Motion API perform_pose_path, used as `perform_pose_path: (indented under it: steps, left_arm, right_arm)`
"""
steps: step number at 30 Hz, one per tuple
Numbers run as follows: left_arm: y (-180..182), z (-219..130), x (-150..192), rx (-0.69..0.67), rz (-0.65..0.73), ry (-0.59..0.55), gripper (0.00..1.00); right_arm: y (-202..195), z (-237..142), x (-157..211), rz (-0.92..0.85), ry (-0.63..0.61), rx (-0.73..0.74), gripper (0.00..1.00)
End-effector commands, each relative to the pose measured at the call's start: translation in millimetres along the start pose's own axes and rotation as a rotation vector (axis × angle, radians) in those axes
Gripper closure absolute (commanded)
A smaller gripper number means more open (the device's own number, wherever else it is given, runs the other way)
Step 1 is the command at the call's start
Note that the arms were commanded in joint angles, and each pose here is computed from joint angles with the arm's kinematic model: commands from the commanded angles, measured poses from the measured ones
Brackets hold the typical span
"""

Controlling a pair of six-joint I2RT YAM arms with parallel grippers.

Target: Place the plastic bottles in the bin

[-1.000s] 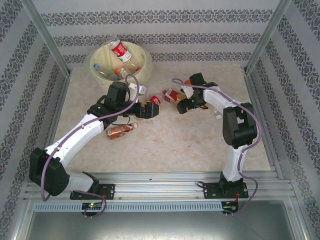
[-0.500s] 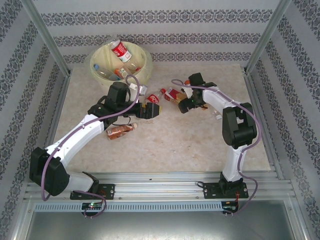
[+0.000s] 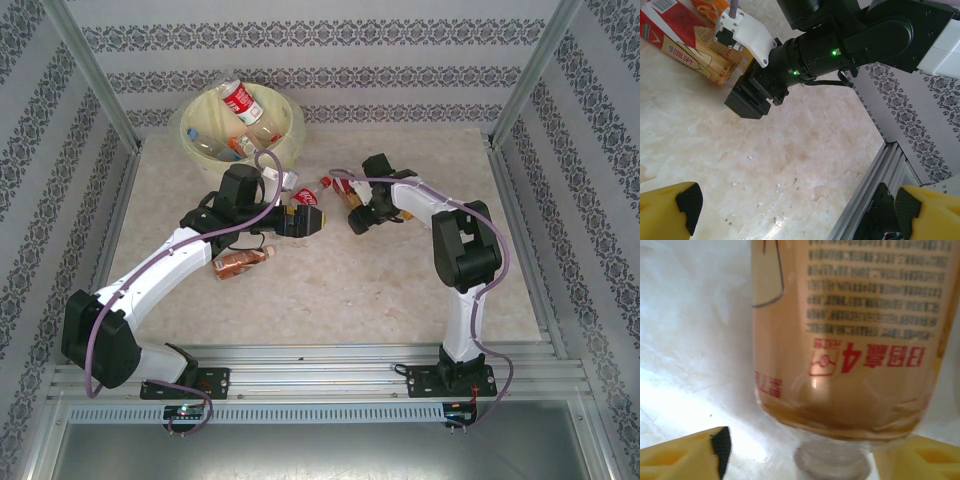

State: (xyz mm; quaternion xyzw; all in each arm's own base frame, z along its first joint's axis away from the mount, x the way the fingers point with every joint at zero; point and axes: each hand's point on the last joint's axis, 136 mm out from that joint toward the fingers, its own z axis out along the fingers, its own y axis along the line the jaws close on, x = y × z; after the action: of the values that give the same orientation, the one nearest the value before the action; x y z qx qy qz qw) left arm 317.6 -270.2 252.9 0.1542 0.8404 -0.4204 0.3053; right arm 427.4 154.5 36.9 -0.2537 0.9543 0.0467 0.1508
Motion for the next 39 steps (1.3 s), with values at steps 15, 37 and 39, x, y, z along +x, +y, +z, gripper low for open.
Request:
perform_pose_path:
  steps: [15, 37, 39]
  left_arm:
    - [-9.0, 3.9, -0.3, 0.040, 0.002, -0.012, 0.01]
    - [-9.9, 36.8, -33.6, 0.068, -0.180, -0.148, 0.00]
    - [-6.0, 41.3, -43.1, 0.055, -0.192, -0.179, 0.00]
  right_arm:
    - [-7.0, -6.9, 6.3, 0.059, -0.005, 0.050, 0.60]
    - [45.1, -110.5, 14.1, 0.311, -0.326, -0.253, 0.72]
    - [52.0, -118.6, 15.8, 0.315, -0.339, -0.274, 0.72]
